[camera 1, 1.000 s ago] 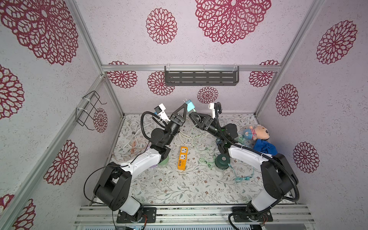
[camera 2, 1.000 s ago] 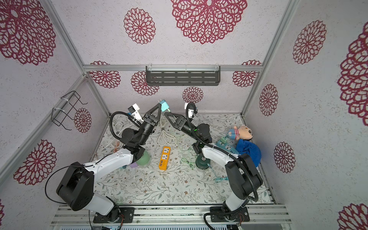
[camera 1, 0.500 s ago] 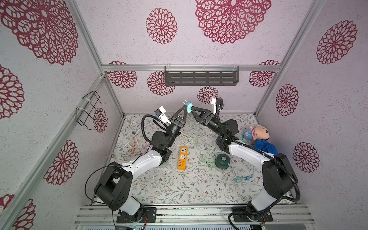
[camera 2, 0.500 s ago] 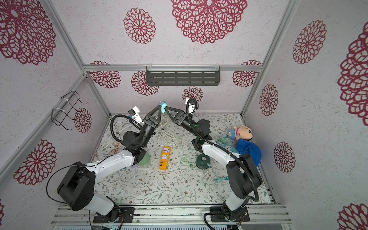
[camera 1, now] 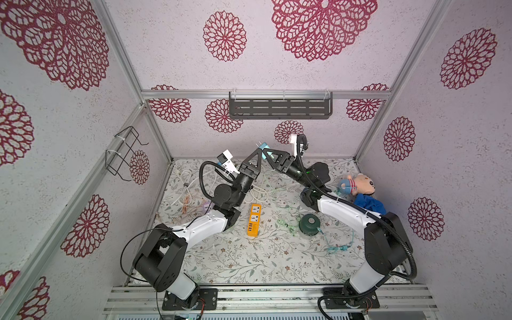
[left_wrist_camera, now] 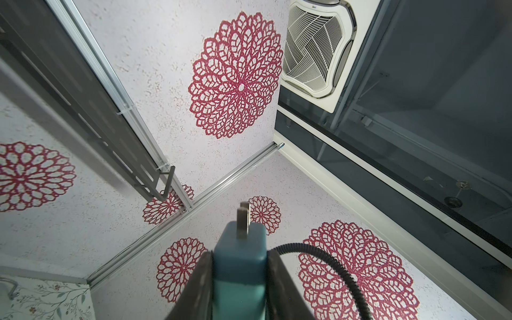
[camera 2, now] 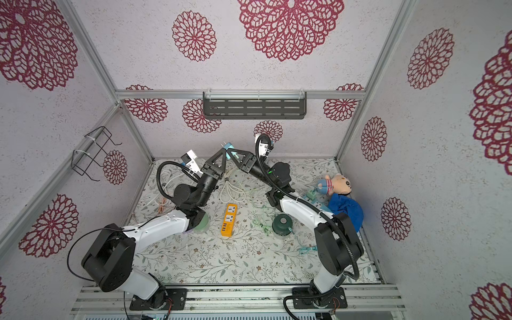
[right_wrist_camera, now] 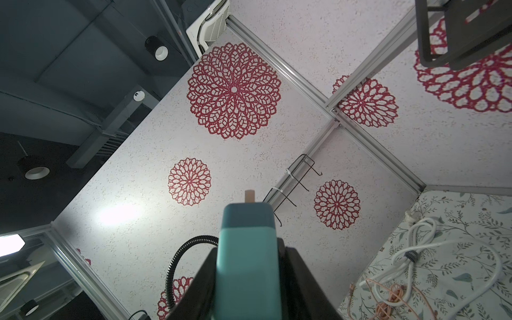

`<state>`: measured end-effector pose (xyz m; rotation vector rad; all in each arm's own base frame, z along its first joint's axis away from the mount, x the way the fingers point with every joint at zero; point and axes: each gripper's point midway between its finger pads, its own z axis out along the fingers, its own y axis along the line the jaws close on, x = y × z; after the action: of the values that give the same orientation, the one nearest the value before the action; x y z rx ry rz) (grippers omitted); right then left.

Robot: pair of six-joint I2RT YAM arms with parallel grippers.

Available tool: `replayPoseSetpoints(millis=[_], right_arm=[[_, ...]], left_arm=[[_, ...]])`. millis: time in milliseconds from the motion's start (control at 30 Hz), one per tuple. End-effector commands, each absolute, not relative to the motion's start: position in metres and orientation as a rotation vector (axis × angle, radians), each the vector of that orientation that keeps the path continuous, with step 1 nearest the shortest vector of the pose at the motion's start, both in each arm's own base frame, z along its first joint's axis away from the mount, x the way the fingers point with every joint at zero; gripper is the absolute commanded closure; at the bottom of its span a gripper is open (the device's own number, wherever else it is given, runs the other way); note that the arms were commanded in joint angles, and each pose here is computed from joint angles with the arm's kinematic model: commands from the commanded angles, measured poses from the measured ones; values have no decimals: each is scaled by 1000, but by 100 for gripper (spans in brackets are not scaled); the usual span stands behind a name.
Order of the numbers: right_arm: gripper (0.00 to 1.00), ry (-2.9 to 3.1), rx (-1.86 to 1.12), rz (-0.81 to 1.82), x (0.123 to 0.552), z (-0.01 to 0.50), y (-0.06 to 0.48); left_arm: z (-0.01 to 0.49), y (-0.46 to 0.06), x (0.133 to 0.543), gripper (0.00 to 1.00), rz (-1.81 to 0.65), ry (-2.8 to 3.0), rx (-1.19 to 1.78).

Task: Charge the cordless meat grinders
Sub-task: Pick up the plug from the center of the board, then move the socket to the center of the board.

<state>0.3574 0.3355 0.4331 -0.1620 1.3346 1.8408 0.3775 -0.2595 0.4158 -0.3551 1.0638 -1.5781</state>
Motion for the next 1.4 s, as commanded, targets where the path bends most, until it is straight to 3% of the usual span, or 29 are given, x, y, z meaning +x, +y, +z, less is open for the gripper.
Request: replayPoseSetpoints(millis=[0, 67, 200, 267, 367, 433, 533, 633, 767, 1067, 1367], right_arm=[[70, 1245, -224, 1822, 345, 465, 328], [77, 1251, -226, 1817, 345, 465, 328], [89, 1264, -216, 1802, 345, 464, 320], [93, 1286, -209, 1791, 346, 461, 314], [100, 1398, -189, 1726, 352, 444, 300], [100, 1546, -178, 1591, 358, 421, 287], [100, 1867, -149, 1215, 367, 362, 257], [100, 2125, -133, 817, 361, 306, 215], [100, 2280, -120, 589, 339, 257, 181], [100, 2343, -109, 656, 301, 223, 177], [100, 2349, -117, 680, 289, 220, 178]], left_arm=[[420, -278, 365, 79, -1636, 1063, -293], [419, -279, 365, 71, -1637, 1068, -291], [412, -271, 363, 23, -1604, 1089, -328], [402, -260, 362, 12, -1549, 1117, -374], [374, -245, 362, 13, -1396, 1298, -447], [349, -242, 353, 13, -1168, 1521, -419], [305, -232, 330, 8, -712, 1851, -341], [252, -220, 308, 4, -412, 2095, -271], [198, -239, 295, 2, -361, 2274, -207], [117, -250, 288, 3, -117, 2466, -178], [58, -265, 291, 3, -259, 2566, -247]])
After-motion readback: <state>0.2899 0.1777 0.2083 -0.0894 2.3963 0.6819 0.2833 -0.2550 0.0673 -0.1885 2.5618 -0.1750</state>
